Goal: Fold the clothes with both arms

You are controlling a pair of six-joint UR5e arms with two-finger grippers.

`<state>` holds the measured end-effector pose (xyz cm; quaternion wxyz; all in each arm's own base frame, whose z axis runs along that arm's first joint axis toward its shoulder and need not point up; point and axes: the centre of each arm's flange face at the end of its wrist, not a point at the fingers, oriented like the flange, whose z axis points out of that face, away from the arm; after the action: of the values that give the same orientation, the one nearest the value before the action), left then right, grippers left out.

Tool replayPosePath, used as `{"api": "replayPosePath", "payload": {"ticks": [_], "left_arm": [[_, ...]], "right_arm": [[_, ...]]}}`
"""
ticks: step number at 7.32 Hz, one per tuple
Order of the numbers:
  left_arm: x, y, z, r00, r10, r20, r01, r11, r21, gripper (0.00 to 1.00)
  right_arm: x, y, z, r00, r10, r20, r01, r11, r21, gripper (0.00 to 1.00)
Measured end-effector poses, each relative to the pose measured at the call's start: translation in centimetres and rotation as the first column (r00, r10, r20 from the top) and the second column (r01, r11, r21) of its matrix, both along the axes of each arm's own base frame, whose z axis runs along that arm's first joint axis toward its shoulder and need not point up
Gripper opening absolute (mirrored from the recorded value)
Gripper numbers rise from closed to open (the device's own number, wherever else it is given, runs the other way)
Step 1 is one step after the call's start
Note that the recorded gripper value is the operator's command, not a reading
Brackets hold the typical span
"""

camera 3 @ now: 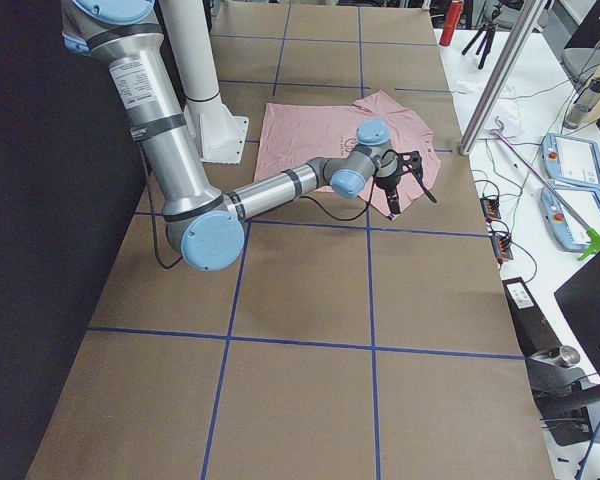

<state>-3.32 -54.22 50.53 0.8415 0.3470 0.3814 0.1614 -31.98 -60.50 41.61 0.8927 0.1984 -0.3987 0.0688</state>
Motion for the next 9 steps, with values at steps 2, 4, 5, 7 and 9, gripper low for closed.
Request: {"api": "replayPosePath", "payload": {"ticks": [2,4,5,7,9], "left_arm": [[0.1,0.0,0.1,1.000,0.001,0.001,-0.001,1.000,0.000,1.00],[0.1,0.0,0.1,1.000,0.002,0.001,-0.002,1.000,0.000,1.00],[0.1,0.0,0.1,1.000,0.002,0.001,-0.002,1.000,0.000,1.00],[0.1,0.0,0.1,1.000,0.001,0.002,-0.001,1.000,0.000,1.00],[0.1,0.1,0.1,1.000,0.001,0.002,-0.001,1.000,0.000,1.00]], "right_arm": [[-4.1,-0.9,1.6,1.000,0.024,-0.018,-0.024,1.000,-0.002,0.69],[-6.0,-1.3,2.2,0.999,0.035,-0.026,-0.035,0.999,-0.009,0.65],[-6.8,-1.1,2.6,0.999,0.037,-0.035,-0.037,0.999,-0.011,0.63],[-7.9,-1.1,3.3,0.998,0.039,-0.054,-0.040,0.999,-0.013,0.59],[-8.6,-1.0,3.6,0.997,0.035,-0.062,-0.036,0.999,-0.019,0.56]]}}
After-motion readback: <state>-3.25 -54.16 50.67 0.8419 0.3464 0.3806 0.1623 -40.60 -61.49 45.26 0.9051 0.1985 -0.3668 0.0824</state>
